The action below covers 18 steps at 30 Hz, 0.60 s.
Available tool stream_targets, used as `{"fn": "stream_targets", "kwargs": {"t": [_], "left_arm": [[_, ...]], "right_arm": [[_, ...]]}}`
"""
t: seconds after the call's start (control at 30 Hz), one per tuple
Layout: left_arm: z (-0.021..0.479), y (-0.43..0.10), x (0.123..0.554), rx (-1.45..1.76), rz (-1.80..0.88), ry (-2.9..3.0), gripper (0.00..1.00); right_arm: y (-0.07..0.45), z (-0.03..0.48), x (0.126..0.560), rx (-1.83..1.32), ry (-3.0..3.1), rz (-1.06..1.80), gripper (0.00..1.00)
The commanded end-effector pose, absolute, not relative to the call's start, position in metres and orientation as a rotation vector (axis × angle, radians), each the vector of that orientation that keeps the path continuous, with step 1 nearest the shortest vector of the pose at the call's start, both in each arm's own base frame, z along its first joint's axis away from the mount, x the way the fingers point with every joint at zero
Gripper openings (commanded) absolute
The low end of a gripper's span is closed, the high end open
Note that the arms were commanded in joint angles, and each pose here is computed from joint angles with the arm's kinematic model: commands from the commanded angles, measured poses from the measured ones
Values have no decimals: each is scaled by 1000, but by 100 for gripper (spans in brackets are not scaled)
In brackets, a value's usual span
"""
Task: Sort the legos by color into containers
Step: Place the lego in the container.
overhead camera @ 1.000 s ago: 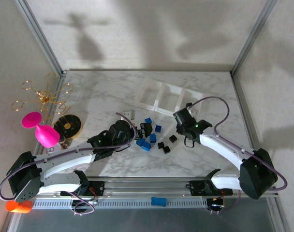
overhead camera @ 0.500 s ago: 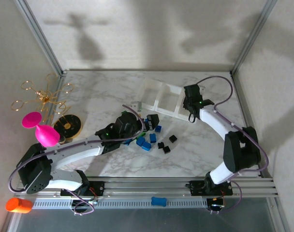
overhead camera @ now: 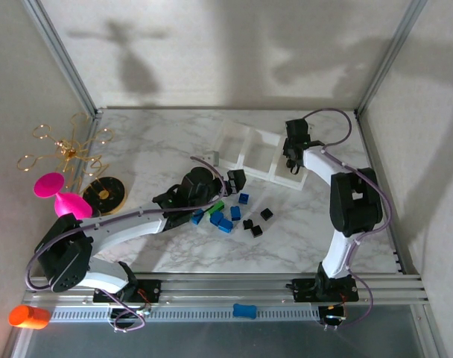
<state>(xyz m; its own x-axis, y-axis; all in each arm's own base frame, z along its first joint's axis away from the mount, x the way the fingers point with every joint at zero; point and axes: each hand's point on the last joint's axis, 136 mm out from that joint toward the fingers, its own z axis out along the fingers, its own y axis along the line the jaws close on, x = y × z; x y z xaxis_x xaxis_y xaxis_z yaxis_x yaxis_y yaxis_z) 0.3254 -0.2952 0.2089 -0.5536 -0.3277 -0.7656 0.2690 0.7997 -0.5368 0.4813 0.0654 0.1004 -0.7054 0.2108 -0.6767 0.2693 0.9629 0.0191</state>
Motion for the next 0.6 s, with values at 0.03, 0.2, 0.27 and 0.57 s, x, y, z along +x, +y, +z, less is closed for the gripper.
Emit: {"fn": "stream_targets", "kwargs": {"t": [0.03,0.2,0.27,0.57], "left_arm": [[224,-295,337,-48,-786,1969,99],[224,-291,341,-57,-784,1967,100],[225,-291,342,-61,-789,1965,100],[236,-290,339,-43,-807,1946,100]], "right_arm": [[67,101,497,305,2360,-89,41],[67,102,501,298,2361,-93,43],[68,109,501,293,2350,-82,43],[83,150,493,241,2292,11,46]]}}
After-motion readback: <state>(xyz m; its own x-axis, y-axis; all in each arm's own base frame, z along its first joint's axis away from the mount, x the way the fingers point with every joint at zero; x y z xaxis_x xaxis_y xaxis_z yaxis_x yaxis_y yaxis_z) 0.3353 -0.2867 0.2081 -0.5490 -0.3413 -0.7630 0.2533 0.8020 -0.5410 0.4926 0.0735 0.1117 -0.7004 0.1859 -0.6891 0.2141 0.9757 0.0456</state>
